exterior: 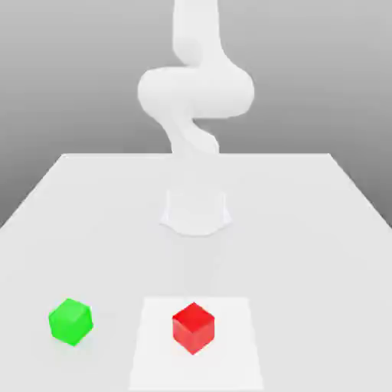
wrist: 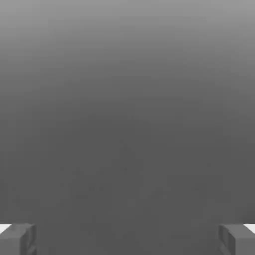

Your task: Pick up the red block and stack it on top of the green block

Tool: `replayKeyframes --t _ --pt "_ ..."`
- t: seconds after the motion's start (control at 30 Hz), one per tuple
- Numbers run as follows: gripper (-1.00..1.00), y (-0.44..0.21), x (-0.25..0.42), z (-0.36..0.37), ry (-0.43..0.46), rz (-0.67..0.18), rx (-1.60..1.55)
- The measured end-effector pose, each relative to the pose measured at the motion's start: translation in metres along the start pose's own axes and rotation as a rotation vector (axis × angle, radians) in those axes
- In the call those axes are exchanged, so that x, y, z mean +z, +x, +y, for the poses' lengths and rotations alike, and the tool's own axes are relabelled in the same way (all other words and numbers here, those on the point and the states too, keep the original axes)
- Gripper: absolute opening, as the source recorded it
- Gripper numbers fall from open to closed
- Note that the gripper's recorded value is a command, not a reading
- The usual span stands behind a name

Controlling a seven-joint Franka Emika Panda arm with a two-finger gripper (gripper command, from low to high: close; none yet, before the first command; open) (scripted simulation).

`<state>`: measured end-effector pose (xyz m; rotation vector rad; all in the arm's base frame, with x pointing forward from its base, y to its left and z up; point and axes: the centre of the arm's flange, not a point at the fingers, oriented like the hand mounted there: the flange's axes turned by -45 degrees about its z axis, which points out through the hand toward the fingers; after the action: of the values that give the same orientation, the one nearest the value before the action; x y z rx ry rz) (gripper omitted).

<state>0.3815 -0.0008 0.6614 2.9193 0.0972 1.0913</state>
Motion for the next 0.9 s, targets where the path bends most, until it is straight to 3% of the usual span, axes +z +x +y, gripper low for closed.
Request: replayKeyframes --t 0.33,0.63,0.87,0.9 --pt "0.00 -0.094 0.218 -0.005 0.081 -0.341 -0.335" --pt "0.00 -0.246 0.341 -0.014 0.250 -0.619 -0.612" --pt "0.00 -0.315 0.397 -0.018 0.292 -0.668 -0.662" --pt "-1.00 -0.320 0.402 -0.018 0.292 -0.668 -0.662"
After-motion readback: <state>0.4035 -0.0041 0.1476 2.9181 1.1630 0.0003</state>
